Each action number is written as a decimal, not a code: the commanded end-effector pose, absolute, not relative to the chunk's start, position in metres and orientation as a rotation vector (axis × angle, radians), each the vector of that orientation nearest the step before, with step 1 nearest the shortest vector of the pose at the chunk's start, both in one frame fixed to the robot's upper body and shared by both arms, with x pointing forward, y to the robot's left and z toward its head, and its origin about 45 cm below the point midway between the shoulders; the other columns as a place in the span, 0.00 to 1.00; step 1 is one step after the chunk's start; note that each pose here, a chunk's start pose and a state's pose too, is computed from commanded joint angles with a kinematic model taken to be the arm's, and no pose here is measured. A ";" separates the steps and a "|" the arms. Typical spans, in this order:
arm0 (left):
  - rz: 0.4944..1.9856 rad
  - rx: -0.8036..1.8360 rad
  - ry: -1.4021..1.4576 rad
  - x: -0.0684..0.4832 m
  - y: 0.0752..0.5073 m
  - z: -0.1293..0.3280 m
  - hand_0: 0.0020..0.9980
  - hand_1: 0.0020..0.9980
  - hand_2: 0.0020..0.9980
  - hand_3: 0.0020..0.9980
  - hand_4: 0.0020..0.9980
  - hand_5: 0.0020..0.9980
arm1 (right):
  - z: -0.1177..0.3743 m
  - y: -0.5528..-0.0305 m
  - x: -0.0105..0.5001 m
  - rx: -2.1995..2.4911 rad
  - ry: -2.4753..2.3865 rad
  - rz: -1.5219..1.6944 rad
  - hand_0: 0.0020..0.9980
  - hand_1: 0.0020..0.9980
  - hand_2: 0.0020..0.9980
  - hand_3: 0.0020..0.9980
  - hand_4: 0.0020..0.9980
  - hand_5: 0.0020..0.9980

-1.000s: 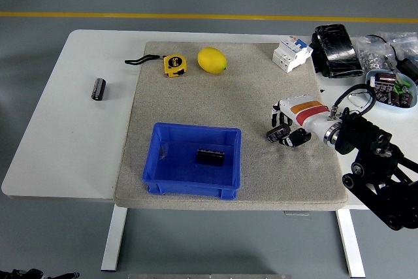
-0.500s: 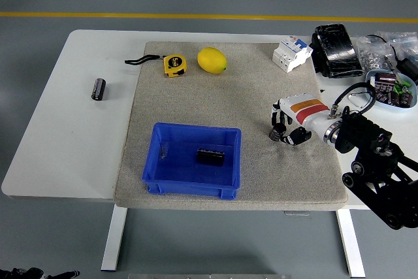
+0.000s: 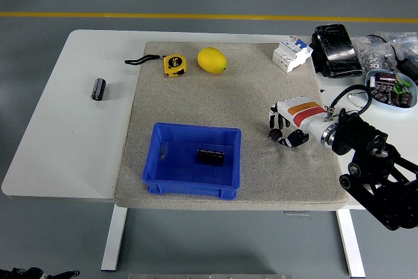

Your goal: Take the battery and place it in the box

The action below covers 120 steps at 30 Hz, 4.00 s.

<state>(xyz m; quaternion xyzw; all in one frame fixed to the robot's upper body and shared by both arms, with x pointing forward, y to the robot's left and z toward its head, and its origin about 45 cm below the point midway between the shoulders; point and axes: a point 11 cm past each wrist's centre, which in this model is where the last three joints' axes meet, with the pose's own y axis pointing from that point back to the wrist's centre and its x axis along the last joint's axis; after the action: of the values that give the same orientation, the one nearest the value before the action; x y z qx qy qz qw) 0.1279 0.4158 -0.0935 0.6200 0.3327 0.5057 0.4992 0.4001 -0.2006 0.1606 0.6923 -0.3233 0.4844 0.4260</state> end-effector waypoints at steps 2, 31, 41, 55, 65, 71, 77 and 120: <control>1.224 1.500 0.805 0.128 0.416 -0.093 0.79 0.81 0.83 0.70 0.77 0.67 | 0.161 -0.201 0.400 1.729 -0.810 1.212 0.23 0.34 0.38 0.42 0.92 0.00; 1.216 1.511 0.805 0.125 0.417 -0.094 0.79 0.81 0.83 0.70 0.77 0.67 | 0.168 -0.183 0.383 1.679 -0.557 1.352 0.50 0.63 0.72 0.63 0.73 0.17; 1.214 1.515 0.806 0.124 0.418 -0.094 0.79 0.81 0.83 0.70 0.77 0.67 | 0.179 -0.191 0.386 1.646 -0.552 1.353 0.54 0.66 0.74 0.70 0.75 0.16; 1.218 1.515 0.804 0.124 0.419 -0.094 0.79 0.81 0.83 0.70 0.77 0.67 | 0.193 -0.216 0.380 1.634 -0.467 1.195 0.72 0.76 0.84 0.87 0.99 0.20; 1.215 1.520 0.804 0.122 0.420 -0.094 0.79 0.81 0.83 0.70 0.77 0.67 | 0.212 -0.216 0.377 1.832 -0.706 1.032 0.70 0.75 0.81 0.88 1.00 0.28; 1.211 1.512 0.801 0.124 0.417 -0.094 0.79 0.81 0.83 0.70 0.77 0.67 | 0.201 -0.197 0.374 1.889 -0.786 1.009 0.70 0.73 0.80 0.88 1.00 0.29; 1.215 1.507 0.803 0.125 0.416 -0.094 0.79 0.81 0.83 0.70 0.77 0.67 | 0.197 -0.183 0.368 1.916 -0.807 0.988 0.71 0.73 0.79 0.89 1.00 0.28; 1.201 1.498 0.803 0.127 0.411 -0.095 0.79 0.81 0.83 0.70 0.77 0.67 | 0.153 -0.178 0.359 1.826 -0.811 0.992 0.44 0.50 0.53 0.64 1.00 0.24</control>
<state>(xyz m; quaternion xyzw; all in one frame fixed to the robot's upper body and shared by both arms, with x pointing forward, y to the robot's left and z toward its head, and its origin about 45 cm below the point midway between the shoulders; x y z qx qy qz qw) 0.1271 0.4114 -0.0951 0.6210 0.3329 0.4980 0.5055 0.3593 -0.1782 0.1534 0.7353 -0.3265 0.3992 0.4398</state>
